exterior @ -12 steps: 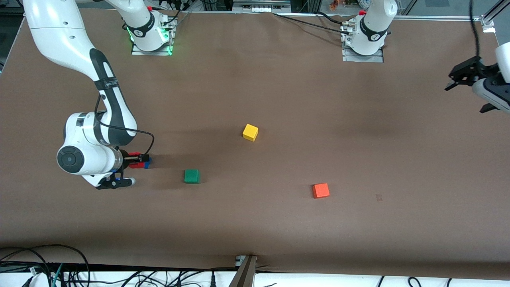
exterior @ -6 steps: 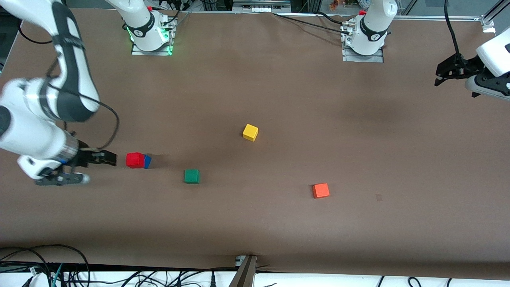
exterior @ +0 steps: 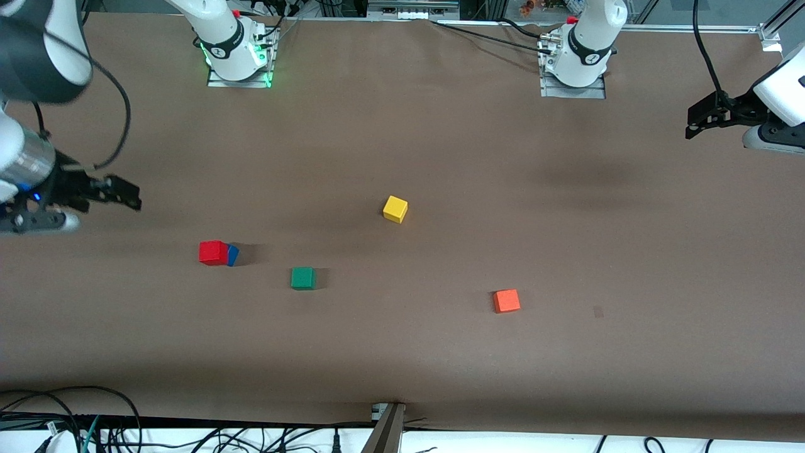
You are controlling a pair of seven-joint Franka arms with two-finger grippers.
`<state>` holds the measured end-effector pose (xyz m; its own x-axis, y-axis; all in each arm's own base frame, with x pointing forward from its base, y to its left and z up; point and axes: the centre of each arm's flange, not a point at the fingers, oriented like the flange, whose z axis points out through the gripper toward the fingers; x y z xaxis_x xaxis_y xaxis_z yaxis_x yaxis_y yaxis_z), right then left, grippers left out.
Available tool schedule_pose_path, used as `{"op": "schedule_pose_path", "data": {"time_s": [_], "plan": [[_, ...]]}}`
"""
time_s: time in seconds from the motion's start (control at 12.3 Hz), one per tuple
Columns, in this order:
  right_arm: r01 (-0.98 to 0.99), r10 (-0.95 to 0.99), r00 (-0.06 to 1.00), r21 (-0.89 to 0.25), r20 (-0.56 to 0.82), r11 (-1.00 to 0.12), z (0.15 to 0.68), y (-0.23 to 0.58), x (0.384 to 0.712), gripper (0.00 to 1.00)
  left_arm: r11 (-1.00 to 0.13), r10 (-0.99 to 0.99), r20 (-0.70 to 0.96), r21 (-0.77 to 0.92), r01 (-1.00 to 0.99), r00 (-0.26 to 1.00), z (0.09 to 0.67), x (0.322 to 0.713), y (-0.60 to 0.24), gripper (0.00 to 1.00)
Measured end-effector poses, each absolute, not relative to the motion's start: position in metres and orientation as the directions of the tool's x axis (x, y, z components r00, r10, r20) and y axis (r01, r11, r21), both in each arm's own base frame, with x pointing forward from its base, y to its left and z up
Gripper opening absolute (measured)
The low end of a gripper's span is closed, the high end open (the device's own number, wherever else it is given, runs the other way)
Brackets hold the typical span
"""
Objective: Pass red block to right arm, stack on blue
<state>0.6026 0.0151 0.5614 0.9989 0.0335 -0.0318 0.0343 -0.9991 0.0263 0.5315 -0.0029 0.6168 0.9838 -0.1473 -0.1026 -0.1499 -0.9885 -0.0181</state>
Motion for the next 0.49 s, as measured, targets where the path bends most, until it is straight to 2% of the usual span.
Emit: {"op": "schedule_pose_path", "data": {"time_s": [0.49], "plan": [[-0.111,-0.112,0.993,0.019,-0.028,-0.994,0.597,-0.054,0.558,1.00,-0.988,-0.156,-0.091,-0.008,-0.157,0.984,0.611,0.537,-0.011,1.00]]}}
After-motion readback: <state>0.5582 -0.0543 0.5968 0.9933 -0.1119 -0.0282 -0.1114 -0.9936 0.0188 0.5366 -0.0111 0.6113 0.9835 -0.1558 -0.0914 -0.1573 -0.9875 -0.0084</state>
